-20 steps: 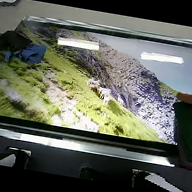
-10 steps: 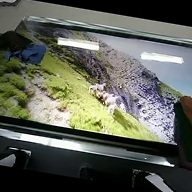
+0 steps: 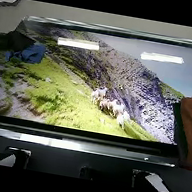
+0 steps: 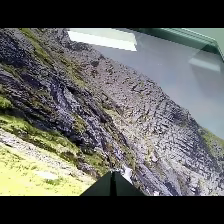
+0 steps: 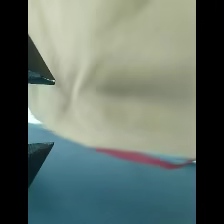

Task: Fold the shirts.

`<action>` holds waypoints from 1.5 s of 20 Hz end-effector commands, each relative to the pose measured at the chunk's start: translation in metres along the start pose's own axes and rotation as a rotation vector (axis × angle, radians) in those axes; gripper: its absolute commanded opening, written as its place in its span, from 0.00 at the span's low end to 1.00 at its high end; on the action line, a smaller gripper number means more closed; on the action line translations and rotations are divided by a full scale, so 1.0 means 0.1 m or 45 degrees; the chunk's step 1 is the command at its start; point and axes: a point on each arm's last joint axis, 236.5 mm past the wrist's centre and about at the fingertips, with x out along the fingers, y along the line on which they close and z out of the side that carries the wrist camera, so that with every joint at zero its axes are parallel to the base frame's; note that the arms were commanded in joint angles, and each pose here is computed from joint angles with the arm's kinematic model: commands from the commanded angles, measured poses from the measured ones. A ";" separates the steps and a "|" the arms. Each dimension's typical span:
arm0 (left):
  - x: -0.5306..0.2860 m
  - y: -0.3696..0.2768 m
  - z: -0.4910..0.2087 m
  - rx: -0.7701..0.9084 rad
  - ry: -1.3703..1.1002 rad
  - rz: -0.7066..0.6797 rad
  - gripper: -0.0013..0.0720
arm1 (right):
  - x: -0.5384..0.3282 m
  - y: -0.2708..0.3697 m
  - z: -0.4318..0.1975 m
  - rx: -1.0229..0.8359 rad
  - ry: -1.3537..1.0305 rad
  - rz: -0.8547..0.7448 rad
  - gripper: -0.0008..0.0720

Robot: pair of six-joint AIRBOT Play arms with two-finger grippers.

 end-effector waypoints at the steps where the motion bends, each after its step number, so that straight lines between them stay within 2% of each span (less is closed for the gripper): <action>1: -0.13 -0.08 0.39 0.105 -0.148 0.049 0.07 | -1.00 0.60 0.88 -0.145 -0.585 0.248 0.63; 3: -0.24 0.23 0.70 0.240 -0.213 0.343 0.07 | -2.06 1.51 1.02 -0.408 -1.003 0.519 0.61; 4: -0.26 0.46 0.76 0.274 -0.194 0.527 0.07 | -2.39 2.00 0.79 -0.574 -1.095 0.637 0.61; 5: -0.24 0.69 0.76 0.331 -0.145 0.710 0.07 | -2.51 2.51 0.36 -0.763 -1.088 0.746 0.61; 6: -0.17 0.84 0.66 0.370 -0.070 0.826 0.07 | -2.41 2.91 -0.16 -0.938 -0.983 0.819 0.61; 7: -0.03 0.95 0.42 0.370 0.064 0.882 0.12 | -2.14 3.21 -0.77 -1.139 -0.816 0.811 0.62; 8: 0.11 1.03 0.12 0.334 0.223 0.892 0.46 | -1.78 3.36 -1.25 -1.267 -0.649 0.735 0.78; 9: 0.22 1.11 -0.30 0.264 0.435 0.902 1.00 | -1.33 3.41 -1.75 -1.375 -0.445 0.628 0.99; 11: 0.25 1.24 -1.19 0.167 0.898 0.909 1.00 | -0.56 3.26 -2.68 -1.583 0.013 0.441 0.98; 13: 0.35 1.21 -1.71 0.109 1.028 0.805 1.00 | -0.14 3.05 -3.24 -1.697 0.328 0.312 0.94; 16: 0.47 1.16 -1.83 0.100 0.877 0.750 0.99 | -0.02 3.22 -3.30 -1.699 0.239 0.317 0.95; 30: 0.46 1.16 -1.85 0.101 0.882 0.751 1.00 | 0.00 3.22 -3.21 -1.697 0.200 0.288 0.95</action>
